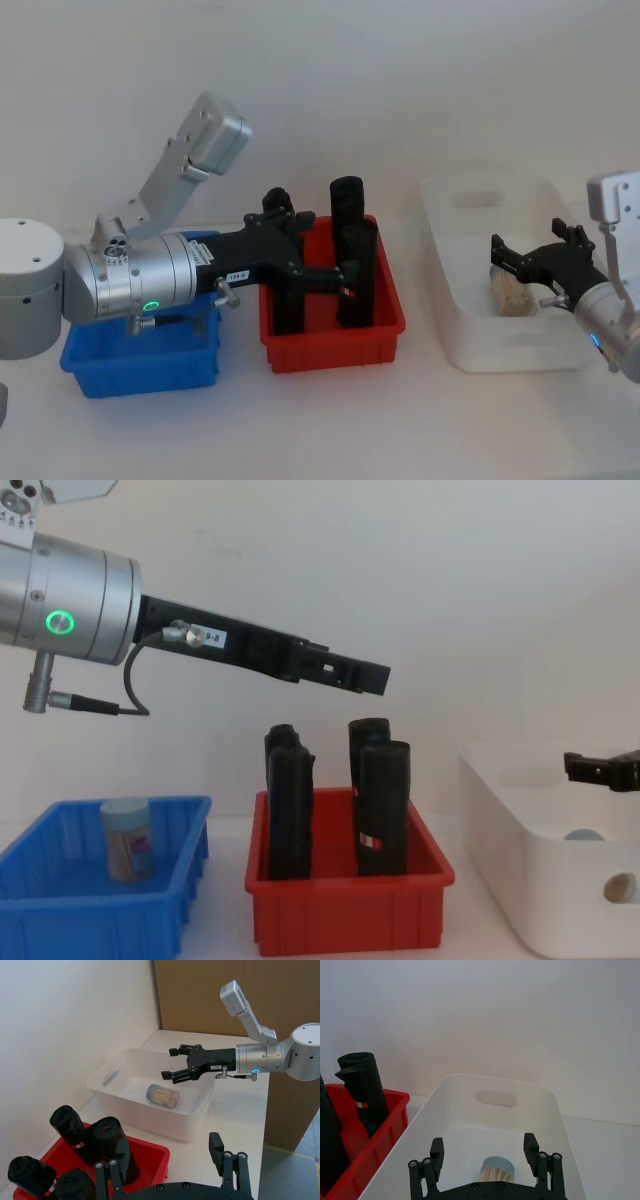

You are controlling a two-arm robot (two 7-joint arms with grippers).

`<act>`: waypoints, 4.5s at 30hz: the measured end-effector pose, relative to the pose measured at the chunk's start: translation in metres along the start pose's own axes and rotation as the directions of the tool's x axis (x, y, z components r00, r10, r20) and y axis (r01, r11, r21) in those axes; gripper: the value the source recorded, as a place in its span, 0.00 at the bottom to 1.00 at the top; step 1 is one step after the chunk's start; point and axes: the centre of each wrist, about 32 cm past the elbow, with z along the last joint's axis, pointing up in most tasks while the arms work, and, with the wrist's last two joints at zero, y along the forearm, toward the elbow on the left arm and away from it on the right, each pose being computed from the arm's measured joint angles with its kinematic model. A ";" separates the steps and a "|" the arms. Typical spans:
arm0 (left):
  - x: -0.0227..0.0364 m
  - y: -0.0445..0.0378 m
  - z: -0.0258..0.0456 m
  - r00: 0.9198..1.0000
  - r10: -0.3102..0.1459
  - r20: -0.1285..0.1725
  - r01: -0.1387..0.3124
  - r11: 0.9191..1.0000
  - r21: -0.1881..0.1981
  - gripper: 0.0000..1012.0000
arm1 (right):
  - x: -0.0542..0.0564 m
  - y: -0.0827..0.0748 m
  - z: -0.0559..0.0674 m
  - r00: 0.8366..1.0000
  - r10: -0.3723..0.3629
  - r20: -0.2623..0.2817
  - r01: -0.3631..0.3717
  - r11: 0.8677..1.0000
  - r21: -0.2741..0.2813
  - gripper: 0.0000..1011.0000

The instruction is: Pick the cotton swabs from the blue box and place them into the white box.

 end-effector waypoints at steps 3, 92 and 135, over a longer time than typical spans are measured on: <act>0.0000 0.0000 0.0000 1.000 0.000 0.000 0.000 1.000 0.000 0.99 | 0.000 -0.001 0.000 1.000 -0.002 -0.002 0.002 1.000 0.006 0.99; -0.1031 -0.0317 -0.1051 0.820 0.572 -0.005 -0.559 0.800 -0.219 0.99 | -0.054 -0.106 0.001 0.987 0.156 -0.036 -0.149 0.977 0.154 0.99; -0.1028 -0.0316 -0.1052 0.820 0.572 -0.005 -0.560 0.800 -0.218 0.99 | -0.053 0.056 -0.002 0.892 0.443 0.086 -0.450 0.888 0.097 0.99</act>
